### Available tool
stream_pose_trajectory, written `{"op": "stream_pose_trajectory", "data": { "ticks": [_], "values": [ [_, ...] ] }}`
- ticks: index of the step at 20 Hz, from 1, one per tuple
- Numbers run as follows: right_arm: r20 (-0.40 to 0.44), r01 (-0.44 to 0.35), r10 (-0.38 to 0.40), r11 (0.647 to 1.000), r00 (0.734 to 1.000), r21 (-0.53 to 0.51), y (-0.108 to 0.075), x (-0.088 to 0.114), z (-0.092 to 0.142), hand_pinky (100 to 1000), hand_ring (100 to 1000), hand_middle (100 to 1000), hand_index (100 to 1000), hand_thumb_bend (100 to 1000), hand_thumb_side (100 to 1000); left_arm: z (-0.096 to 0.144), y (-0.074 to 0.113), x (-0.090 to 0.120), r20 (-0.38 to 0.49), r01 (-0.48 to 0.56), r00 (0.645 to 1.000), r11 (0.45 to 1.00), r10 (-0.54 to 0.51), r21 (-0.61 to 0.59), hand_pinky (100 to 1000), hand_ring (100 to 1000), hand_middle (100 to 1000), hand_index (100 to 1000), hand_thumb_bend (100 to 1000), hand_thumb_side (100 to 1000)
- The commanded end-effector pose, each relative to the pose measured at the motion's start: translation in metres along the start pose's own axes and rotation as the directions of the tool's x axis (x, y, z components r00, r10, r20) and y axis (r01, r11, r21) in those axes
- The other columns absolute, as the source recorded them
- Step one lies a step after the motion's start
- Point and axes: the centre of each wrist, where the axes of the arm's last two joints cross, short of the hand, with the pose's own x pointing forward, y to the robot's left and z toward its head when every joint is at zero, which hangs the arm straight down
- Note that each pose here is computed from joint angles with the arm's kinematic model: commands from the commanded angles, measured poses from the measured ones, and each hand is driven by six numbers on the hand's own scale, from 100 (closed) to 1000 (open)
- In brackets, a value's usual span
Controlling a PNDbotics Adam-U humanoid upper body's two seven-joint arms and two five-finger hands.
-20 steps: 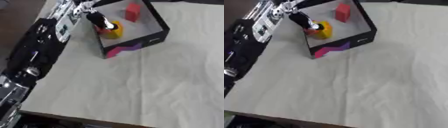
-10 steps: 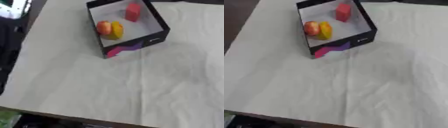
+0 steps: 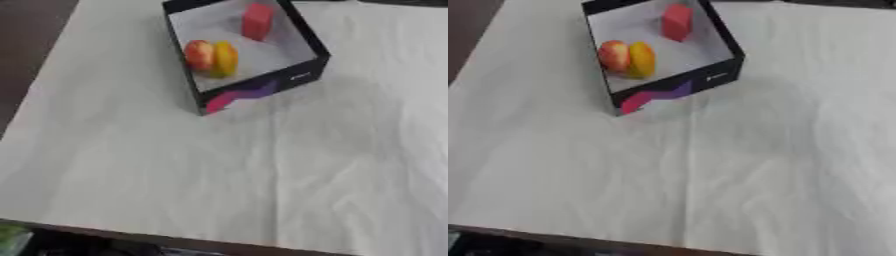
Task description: Pick up objects on the table and place them in the box.
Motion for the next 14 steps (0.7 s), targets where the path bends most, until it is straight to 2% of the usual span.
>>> {"op": "stream_pose_trajectory", "data": {
  "ticks": [1,8,14],
  "values": [
    [0.020,0.006,-0.006,1.000,1.000,0.000,0.002,0.006,-0.005,956,848,797,891,100,514,0.004,0.016,-0.004,-0.011,-0.048,0.999,0.997,0.049,0.055,792,769,808,814,321,558],
    [0.000,0.051,-0.051,0.998,0.999,-0.035,0.011,0.003,-0.004,953,844,792,886,100,518,0.024,0.027,-0.033,-0.064,-0.153,0.985,0.985,0.159,0.083,789,763,801,814,375,555],
    [-0.010,0.069,-0.070,0.996,0.998,-0.056,0.016,0.001,-0.003,950,844,790,883,100,540,0.030,0.026,-0.042,-0.056,-0.154,0.986,0.983,0.160,0.095,785,758,798,809,366,542]
  ]
}}
